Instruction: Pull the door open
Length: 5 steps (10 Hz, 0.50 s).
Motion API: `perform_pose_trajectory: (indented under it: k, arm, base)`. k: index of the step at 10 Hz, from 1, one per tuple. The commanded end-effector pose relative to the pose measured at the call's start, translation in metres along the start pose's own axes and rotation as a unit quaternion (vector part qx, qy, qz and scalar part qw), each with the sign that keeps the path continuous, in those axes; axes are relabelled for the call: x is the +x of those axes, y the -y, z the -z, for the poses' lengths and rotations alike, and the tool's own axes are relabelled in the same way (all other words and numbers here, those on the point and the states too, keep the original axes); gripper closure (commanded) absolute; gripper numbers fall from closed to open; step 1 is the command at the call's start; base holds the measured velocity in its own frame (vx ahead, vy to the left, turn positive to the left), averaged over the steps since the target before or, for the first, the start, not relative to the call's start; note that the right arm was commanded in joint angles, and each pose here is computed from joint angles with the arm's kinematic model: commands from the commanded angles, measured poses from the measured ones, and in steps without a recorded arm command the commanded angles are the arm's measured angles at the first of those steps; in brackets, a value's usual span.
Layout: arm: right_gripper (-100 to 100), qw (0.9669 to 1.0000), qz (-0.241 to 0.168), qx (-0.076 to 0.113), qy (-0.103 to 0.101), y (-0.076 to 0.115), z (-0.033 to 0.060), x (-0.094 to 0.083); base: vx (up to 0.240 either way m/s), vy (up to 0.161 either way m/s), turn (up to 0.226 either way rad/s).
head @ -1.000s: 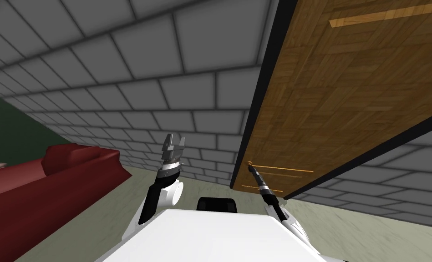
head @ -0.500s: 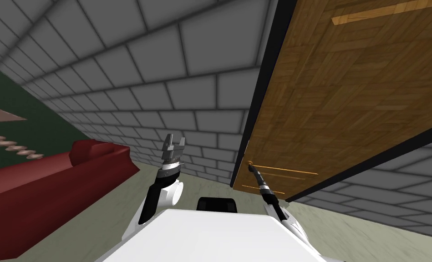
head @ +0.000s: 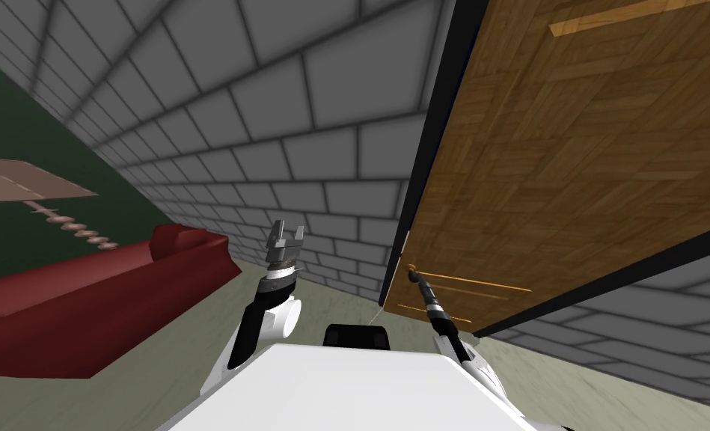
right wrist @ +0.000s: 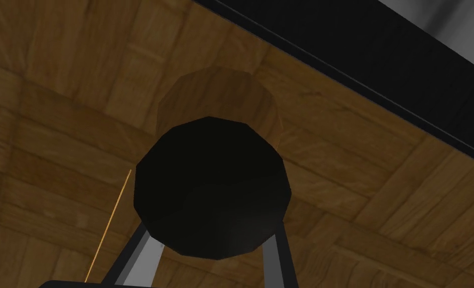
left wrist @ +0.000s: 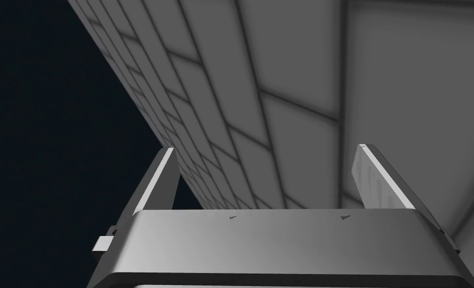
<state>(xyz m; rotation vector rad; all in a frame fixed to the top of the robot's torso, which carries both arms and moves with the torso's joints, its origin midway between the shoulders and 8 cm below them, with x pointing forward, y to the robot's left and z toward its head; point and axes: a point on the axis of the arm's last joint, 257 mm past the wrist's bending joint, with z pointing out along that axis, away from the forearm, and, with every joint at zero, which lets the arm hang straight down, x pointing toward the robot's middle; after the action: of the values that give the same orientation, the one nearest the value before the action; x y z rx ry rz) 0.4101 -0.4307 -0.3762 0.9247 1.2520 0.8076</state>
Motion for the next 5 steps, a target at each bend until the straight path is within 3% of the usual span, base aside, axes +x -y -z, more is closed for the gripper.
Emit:
perform_pose_trajectory:
  k: [1,2,5]
  arm:
    - [100,0.9994,-0.033,-0.001,0.004,-0.0019,-0.0012,0.0022]
    - [100,0.9986,-0.052,0.001,0.01,-0.0013,-0.0018,0.0003]
    - [100,0.9961,-0.086,0.002,0.016,-0.0007,-0.0023,-0.0017]
  base:
    - [-0.054,-0.027,0.096]
    - [-0.088,-0.031,0.165]
    - [-0.052,-0.029,0.066]
